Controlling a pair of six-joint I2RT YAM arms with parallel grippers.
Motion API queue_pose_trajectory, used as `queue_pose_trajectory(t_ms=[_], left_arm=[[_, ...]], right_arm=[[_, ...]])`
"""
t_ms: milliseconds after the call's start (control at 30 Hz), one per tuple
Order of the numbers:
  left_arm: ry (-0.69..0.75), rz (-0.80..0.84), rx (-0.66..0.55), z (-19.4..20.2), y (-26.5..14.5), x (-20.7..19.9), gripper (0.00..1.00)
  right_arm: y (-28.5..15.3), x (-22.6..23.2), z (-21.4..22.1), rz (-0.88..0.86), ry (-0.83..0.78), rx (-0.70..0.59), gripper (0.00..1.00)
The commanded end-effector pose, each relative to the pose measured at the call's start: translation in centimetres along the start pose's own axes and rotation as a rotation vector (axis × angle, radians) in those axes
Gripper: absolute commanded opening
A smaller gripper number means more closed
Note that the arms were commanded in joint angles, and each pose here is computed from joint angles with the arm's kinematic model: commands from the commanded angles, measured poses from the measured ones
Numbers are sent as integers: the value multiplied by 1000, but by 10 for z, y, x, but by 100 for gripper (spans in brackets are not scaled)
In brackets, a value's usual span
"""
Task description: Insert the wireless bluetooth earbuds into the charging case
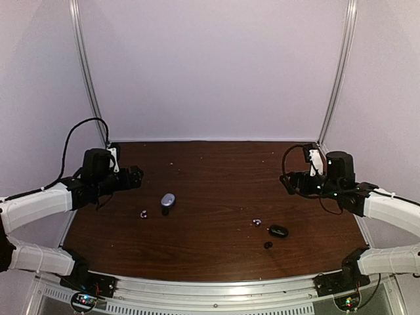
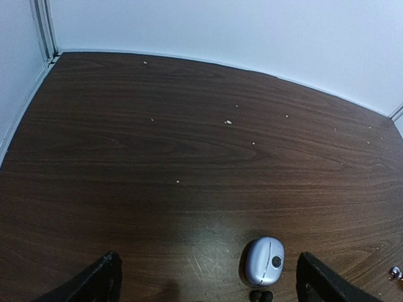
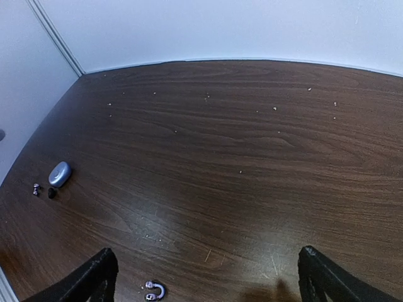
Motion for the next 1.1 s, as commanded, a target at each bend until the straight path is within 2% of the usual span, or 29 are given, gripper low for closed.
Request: queue_pose_trajectory(t_ms=[0,433,733,900,1067], left_arm=[[26,112,-61,-12,2,-18,98],[40,292,6,-7,16,-42,98],[26,372,-20,-9,12,-49,98],[15,417,-23,-10,11,-52,98],[19,435,-19,-11,13,-56,98]], right_arm=[[-6,9,-7,-75,-5,11,100],[-17,31,34,-92,181,340,100],[1,60,63,2,54,557,100],[6,80,74,76,-56,618,100],[14,80,75,137,-109,639,98]])
Point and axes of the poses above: each gripper's point midway between its finger pads, its own y axis out along the fingers, its own x axis along the line the jaws close on, z = x × y, the point moved 10 cm from there along -y, back along the fingers, and after that the axes turned 15 degrees about -y, right-handed, at the moved point
